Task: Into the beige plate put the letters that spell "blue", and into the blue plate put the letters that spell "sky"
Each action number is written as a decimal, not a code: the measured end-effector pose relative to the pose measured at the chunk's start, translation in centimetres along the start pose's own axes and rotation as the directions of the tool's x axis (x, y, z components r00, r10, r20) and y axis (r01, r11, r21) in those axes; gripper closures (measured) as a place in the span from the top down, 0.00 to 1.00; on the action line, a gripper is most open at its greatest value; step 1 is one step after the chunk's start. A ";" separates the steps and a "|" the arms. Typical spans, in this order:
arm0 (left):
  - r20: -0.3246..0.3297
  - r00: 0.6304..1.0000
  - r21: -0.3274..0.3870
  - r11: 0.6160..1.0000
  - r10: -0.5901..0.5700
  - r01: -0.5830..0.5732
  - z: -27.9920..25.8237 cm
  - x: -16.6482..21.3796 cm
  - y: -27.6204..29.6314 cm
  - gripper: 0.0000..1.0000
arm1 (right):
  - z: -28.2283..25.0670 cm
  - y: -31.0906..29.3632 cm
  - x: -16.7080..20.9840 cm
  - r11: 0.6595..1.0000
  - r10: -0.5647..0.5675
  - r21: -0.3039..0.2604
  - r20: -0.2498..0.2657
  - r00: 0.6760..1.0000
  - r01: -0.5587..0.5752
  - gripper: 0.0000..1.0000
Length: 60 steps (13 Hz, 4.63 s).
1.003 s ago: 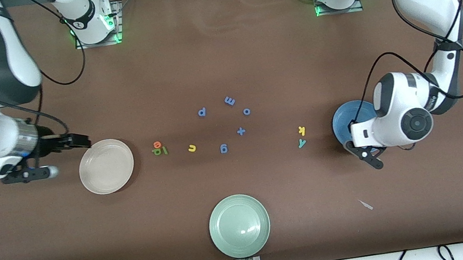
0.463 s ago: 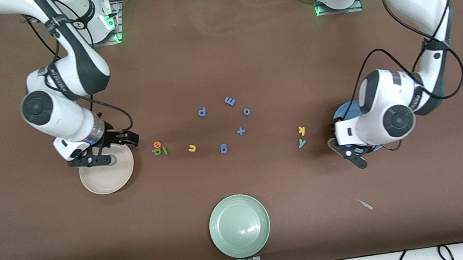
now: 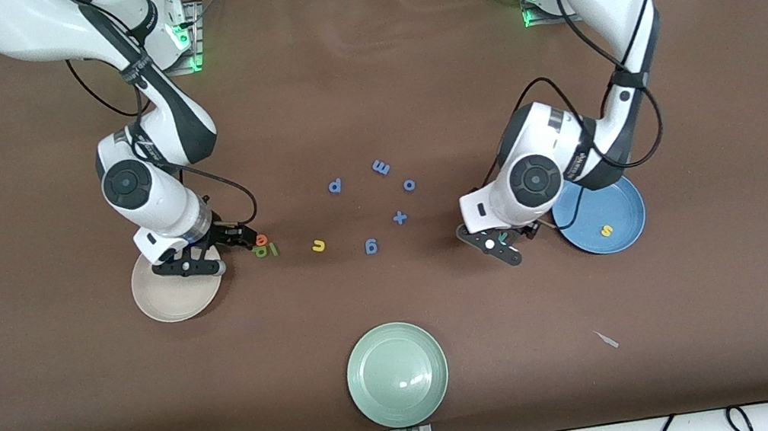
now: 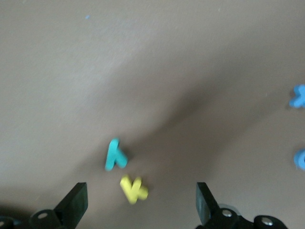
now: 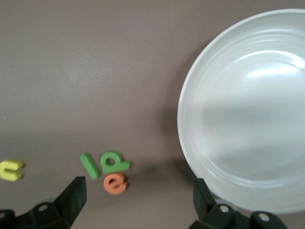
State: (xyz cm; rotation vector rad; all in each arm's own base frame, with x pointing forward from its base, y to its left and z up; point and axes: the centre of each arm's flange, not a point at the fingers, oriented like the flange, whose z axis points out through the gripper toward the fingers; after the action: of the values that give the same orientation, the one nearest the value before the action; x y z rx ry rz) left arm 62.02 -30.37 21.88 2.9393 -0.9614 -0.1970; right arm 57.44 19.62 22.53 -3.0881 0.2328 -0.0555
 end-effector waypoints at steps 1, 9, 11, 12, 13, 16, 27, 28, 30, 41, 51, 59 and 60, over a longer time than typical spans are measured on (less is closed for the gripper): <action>-0.008 1.000 -0.002 1.000 -0.002 0.002 1.3 0.2 -0.1 1.00 | 1.3 -0.1 0.0 1.000 0.002 0.003 -0.013 1.000 -0.002 0.99; 0.010 0.999 0.078 0.996 0.050 -0.051 3.7 0.2 -1.1 0.86 | 4.2 -0.7 -0.5 0.999 0.049 -0.005 -0.040 0.998 -0.049 0.96; 0.014 0.999 0.078 0.996 0.048 -0.049 4.0 0.1 -1.2 0.63 | 3.7 -1.2 -0.5 0.999 0.046 -0.010 -0.034 0.998 -0.047 0.96; 0.016 0.999 0.078 0.996 0.047 -0.048 4.1 0.0 -1.3 0.52 | 3.3 -1.5 -0.5 0.999 0.047 -0.022 -0.021 0.999 -0.047 0.96; 0.017 0.999 0.078 0.996 0.045 -0.046 4.1 0.0 -1.5 0.52 | 2.8 -1.8 -0.5 0.998 0.057 -0.032 -0.013 0.998 -0.057 0.96; 0.019 0.999 0.078 0.996 0.041 -0.043 4.2 -0.1 -1.7 0.34 | 2.9 -3.1 -1.5 0.997 0.072 -0.036 -0.004 0.997 -0.072 0.96; 0.136 0.988 0.081 0.995 -0.073 0.062 -3.0 -4.6 -10.9 0.25 | 5.0 -2.8 -1.8 0.998 0.030 -0.058 -0.018 0.999 -0.031 0.92; 0.151 0.985 0.066 0.995 -0.078 0.069 -2.5 -6.0 -13.6 0.25 | 5.0 -2.7 -1.7 0.998 0.031 -0.060 -0.019 0.999 -0.032 0.92; 0.168 0.981 0.041 0.995 -0.097 0.091 -1.5 -8.2 -17.3 0.42 | 5.0 -2.5 -1.6 0.997 0.025 -0.066 -0.025 0.999 -0.026 0.92; 0.144 0.971 0.100 0.979 -0.190 0.176 2.6 -1.9 1.3 1.00 | 6.0 -2.3 -1.5 0.999 0.024 -0.046 -0.042 0.999 -0.026 0.88; 0.083 0.968 0.080 0.969 -0.239 0.232 5.3 -2.2 -0.4 0.50 | 5.6 -2.5 -1.3 0.999 0.020 -0.040 -0.051 0.998 -0.022 0.17; 0.096 0.964 0.094 0.966 -0.248 0.239 1.4 -3.3 -4.8 0.24 | 0.9 1.8 2.2 0.986 -0.109 -0.133 -0.047 0.993 0.102 0.17; 0.110 0.967 0.095 0.971 -0.229 0.219 0.0 -4.1 -6.8 0.24 | 0.2 3.0 2.9 0.981 -0.134 -0.147 -0.048 0.990 0.126 0.17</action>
State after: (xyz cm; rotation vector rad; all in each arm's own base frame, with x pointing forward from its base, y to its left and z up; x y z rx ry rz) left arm 62.71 -22.46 21.77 3.1404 -0.6598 -0.3548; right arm 59.89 16.20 22.26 -3.2445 0.0379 -0.1379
